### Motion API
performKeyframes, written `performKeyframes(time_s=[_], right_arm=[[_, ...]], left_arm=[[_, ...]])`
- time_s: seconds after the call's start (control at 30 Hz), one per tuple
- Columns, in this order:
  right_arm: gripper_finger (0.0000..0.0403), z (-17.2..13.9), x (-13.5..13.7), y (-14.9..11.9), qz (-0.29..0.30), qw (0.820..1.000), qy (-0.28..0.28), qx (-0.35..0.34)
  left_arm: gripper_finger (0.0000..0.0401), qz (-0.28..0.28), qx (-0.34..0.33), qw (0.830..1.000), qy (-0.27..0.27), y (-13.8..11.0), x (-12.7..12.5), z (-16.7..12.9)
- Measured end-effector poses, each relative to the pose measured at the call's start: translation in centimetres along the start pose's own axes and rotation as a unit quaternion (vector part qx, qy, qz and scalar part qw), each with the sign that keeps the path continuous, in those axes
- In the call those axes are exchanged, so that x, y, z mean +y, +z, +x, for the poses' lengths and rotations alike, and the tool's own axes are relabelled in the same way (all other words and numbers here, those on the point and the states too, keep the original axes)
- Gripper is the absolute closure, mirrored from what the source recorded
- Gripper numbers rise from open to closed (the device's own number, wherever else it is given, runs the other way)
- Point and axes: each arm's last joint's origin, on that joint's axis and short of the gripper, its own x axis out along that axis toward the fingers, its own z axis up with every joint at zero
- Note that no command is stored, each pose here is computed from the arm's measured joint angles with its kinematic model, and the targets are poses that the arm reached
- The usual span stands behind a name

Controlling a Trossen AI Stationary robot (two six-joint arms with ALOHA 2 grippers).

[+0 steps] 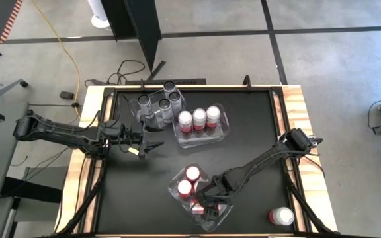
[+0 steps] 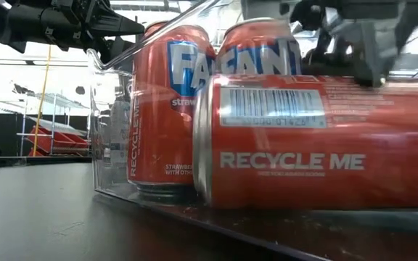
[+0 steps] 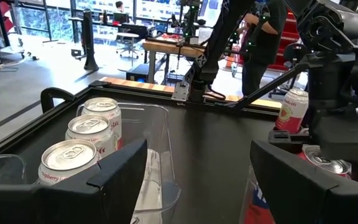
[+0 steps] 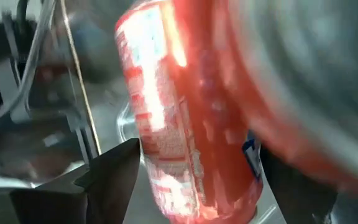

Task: Sort soda cans
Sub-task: Put the orange soda can in the bottom transparent bin

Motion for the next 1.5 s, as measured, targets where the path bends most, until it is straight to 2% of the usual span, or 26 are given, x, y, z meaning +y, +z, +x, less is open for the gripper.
performKeyframes(time_s=[0.17, 0.27, 0.47, 0.63, 0.8, 1.0, 1.5], right_arm=[[0.0053, 0.0, 0.1, 0.0, 0.06, 0.998, -0.003, -0.006], [0.0053, 0.0, 0.1, 0.0, 0.07, 0.998, -0.002, -0.006], [0.0052, -0.7, 1.4, -0.1, 0.01, 1.0, 0.008, -0.011], [0.0041, -0.7, 1.9, -0.5, 0.005, 1.0, 0.0, -0.016], [0.003, -0.6, 2.4, -1.2, -0.053, 0.998, -0.004, -0.017], [0.0017, 0.8, 2.4, -1.4, -0.082, 0.996, -0.023, -0.013], [0.0009, 2.2, 1.9, -0.5, -0.082, 0.995, -0.047, -0.037]], left_arm=[[0.012, 0.003, 0.0, 1.0, 0.0, 0.0, 0.0, 0.0], [0.012, 0.004, 0.0, 1.0, 0.0, 0.0, 0.0, 0.0], [0.012, 0.005, 0.0, 1.0, 0.0, 0.0, 0.0, 0.0], [0.012, 0.005, 0.0, 1.0, 0.0, 0.0, 0.0, 0.0], [0.012, 0.01, 0.0, 1.0, 0.0, 0.0, 0.0, 0.0], [0.012, 0.009, 0.001, 1.0, 0.0, 0.0, 0.0, 0.0], [0.012, 0.008, 0.001, 1.0, 0.0, 0.0, 0.0, 0.0]])
